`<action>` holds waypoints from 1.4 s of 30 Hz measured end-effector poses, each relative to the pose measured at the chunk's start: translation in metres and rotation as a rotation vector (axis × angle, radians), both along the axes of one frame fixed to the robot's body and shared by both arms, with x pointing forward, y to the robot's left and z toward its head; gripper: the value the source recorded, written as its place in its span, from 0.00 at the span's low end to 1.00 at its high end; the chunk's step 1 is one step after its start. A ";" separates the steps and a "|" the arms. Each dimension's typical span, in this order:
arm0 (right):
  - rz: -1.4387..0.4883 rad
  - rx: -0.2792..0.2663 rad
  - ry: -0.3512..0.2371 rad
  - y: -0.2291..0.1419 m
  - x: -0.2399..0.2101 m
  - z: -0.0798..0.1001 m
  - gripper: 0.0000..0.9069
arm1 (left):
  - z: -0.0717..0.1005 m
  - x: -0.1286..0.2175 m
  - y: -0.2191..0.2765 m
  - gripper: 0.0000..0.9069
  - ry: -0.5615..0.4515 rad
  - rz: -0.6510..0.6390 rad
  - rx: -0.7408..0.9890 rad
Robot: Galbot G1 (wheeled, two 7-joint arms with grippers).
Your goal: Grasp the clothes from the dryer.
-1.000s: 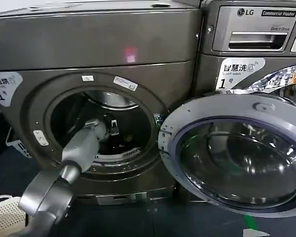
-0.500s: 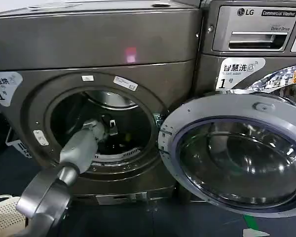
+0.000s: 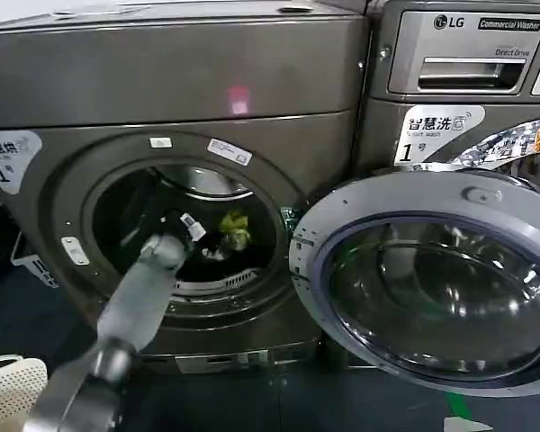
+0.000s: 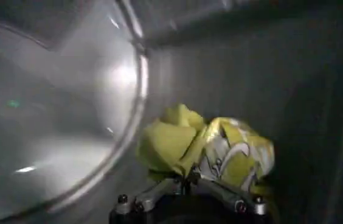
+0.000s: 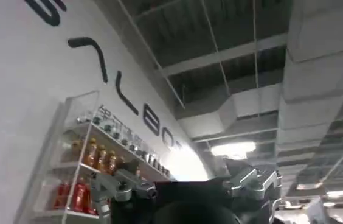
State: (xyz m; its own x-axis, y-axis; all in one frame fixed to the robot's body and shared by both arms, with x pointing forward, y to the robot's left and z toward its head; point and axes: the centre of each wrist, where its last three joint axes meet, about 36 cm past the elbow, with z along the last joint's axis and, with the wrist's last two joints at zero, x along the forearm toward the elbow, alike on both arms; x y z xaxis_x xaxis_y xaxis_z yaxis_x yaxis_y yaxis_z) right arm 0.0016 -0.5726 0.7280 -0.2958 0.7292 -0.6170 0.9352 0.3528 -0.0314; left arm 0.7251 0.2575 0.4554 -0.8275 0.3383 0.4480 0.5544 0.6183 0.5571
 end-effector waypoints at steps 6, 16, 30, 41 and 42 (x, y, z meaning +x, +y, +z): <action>-0.045 -0.017 0.003 0.004 -0.002 0.007 1.00 | -0.011 -0.035 -0.010 0.00 -0.207 0.098 -0.206; -0.066 -0.050 -0.007 0.005 -0.008 0.008 1.00 | -0.008 -0.076 -0.031 0.00 -0.524 0.331 -0.486; -0.059 -0.093 -0.035 0.003 -0.013 0.015 1.00 | -0.025 -0.113 -0.047 0.00 -0.657 0.459 -0.626; -0.061 -0.093 -0.038 0.004 -0.016 0.016 1.00 | -0.030 -0.118 -0.052 0.00 -0.659 0.472 -0.634; -0.063 -0.092 -0.037 0.004 -0.016 0.016 1.00 | -0.030 -0.118 -0.053 0.00 -0.659 0.470 -0.636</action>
State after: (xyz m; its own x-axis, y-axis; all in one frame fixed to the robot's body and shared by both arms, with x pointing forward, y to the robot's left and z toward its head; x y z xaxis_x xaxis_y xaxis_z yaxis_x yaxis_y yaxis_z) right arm -0.0144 -0.5688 0.7438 -0.2273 0.6857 -0.6915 0.9564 0.2907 -0.0261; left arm 0.6068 0.2048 0.4255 -0.9542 -0.0668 -0.2916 -0.1166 0.9807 0.1567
